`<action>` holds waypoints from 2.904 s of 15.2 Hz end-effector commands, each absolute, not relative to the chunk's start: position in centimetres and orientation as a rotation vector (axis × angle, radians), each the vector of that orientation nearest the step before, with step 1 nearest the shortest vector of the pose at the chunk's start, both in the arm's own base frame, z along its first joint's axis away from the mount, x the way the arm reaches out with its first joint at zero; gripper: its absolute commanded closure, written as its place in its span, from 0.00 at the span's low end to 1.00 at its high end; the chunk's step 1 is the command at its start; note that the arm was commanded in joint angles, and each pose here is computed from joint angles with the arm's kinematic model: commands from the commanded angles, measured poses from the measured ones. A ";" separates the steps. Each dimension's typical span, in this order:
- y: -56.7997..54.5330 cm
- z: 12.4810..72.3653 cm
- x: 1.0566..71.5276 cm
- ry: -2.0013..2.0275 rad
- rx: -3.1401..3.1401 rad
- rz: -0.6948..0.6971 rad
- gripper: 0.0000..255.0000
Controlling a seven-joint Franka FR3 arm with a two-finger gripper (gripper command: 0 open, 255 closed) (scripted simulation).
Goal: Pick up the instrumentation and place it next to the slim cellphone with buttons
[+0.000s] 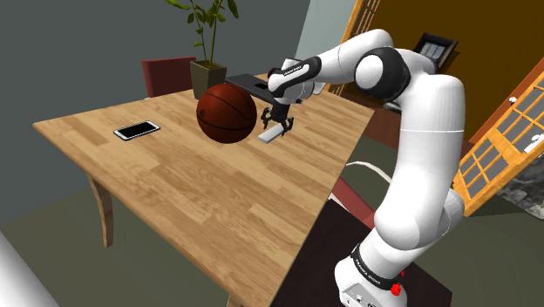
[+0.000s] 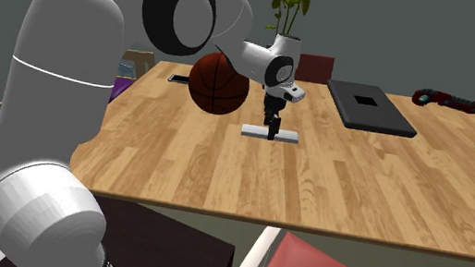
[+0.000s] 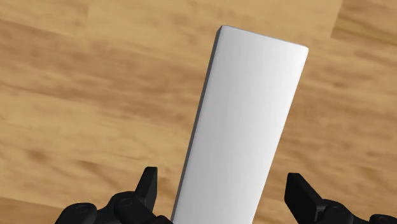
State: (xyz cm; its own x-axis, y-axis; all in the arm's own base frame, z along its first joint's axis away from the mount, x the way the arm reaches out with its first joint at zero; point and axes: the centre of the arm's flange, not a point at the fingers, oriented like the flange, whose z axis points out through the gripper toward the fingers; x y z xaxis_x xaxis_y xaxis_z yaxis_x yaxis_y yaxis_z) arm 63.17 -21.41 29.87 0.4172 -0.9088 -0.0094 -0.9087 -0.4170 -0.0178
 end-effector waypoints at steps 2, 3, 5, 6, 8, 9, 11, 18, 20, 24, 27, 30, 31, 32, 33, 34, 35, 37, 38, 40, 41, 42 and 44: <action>-21.5 29.5 63.3 1.685 -2.627 -0.004 0.00; -21.5 29.5 63.3 1.685 -2.627 -0.004 0.00; -21.5 29.5 63.3 1.685 -2.627 -0.004 0.00; -21.5 29.5 63.3 1.685 -2.627 -0.004 0.00; -21.5 29.5 63.3 1.685 -2.627 -0.003 0.00; -21.5 29.5 63.3 1.685 -2.627 -0.003 1.00; -21.5 29.5 63.3 1.685 -2.627 -0.003 1.00; -21.5 29.5 63.3 1.685 -2.627 -0.004 1.00; -21.5 30.5 63.3 1.685 -2.627 -0.004 1.00; -21.5 32.7 63.3 1.685 -2.627 -0.004 1.00; -21.5 34.2 63.3 1.685 -2.627 -0.004 1.00; -21.5 35.8 63.3 1.685 -2.627 -0.004 1.00; -21.5 36.4 63.3 1.685 -2.627 -0.004 1.00; -21.5 36.9 63.3 1.685 -2.627 -0.004 1.00; -21.5 37.4 63.3 1.685 -2.627 -0.004 1.00; -21.5 37.9 63.3 1.685 -2.627 -0.004 1.00; -21.5 38.3 63.3 1.685 -2.627 -0.004 1.00; -18.9 38.4 63.5 1.685 -2.627 -0.004 1.00; -17.5 38.4 63.7 1.685 -2.627 -0.004 1.00; -14.9 38.4 63.9 1.685 -2.627 -0.004 1.00; -13.6 38.4 64.0 1.685 -2.627 -0.004 1.00; -12.3 38.4 64.1 1.685 -2.627 -0.004 1.00; -9.7 38.4 64.4 1.685 -2.627 -0.004 1.00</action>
